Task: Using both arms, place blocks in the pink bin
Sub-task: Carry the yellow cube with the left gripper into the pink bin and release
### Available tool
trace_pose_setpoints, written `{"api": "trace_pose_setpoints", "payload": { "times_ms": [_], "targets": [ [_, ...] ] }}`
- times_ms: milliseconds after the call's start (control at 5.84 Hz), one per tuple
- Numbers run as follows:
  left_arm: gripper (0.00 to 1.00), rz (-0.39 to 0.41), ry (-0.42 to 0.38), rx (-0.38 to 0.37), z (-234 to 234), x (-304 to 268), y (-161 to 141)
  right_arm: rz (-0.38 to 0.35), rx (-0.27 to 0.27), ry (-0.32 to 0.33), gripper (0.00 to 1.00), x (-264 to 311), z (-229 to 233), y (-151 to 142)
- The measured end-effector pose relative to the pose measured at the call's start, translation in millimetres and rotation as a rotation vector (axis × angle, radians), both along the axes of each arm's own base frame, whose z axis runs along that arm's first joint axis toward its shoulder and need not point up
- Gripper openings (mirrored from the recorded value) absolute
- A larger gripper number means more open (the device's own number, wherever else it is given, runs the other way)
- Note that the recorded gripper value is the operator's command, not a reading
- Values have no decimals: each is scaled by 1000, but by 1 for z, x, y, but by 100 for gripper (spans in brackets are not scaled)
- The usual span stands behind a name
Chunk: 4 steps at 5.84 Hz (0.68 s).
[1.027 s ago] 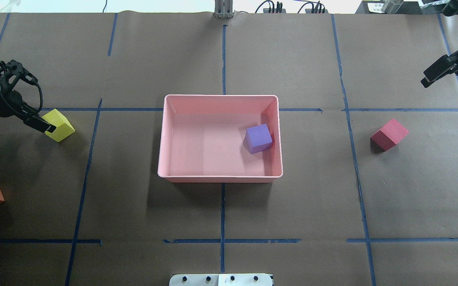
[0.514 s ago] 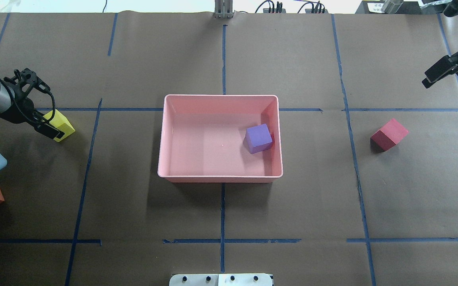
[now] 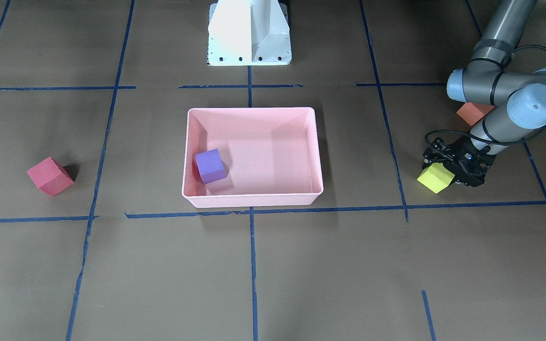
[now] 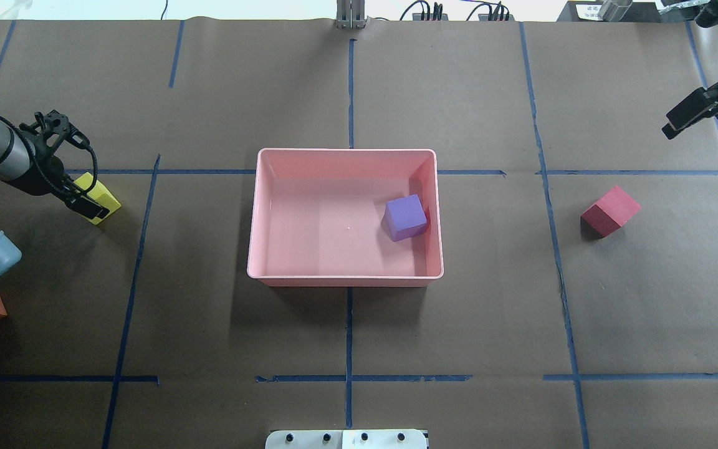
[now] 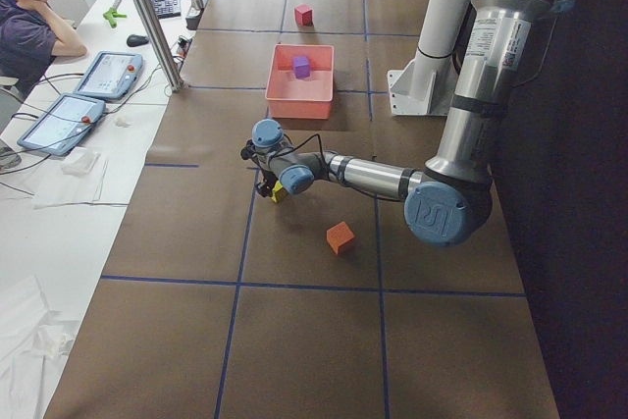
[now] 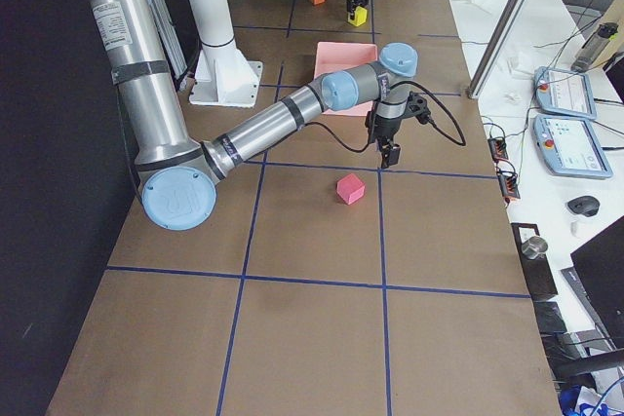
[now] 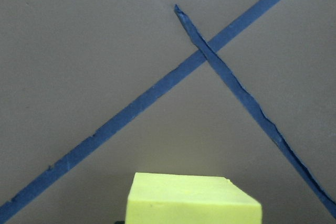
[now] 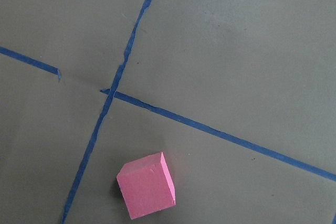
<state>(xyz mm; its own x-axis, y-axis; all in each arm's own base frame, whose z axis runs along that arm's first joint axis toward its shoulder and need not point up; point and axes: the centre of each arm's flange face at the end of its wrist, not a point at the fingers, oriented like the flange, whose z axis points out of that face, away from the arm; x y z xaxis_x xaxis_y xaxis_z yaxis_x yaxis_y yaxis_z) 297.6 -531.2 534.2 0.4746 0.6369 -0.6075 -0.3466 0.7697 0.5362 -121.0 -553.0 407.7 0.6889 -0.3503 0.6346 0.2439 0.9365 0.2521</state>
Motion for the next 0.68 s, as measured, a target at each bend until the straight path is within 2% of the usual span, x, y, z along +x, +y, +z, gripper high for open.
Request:
{"api": "trace_pose_setpoints", "payload": {
  "times_ms": [342, 514, 685],
  "targets": [
    [55, -52, 42, -17, -46, 2, -9, 3, -3, 0, 100, 0, 1, 1],
    [58, -120, 75, -89, -85, 9, -17, 6, -7, 0, 100, 0, 1, 2],
    [61, -206, 118, -206, -136, 25, -26, 8, -9, -2, 100, -1, 0, 2]
  ]
}}
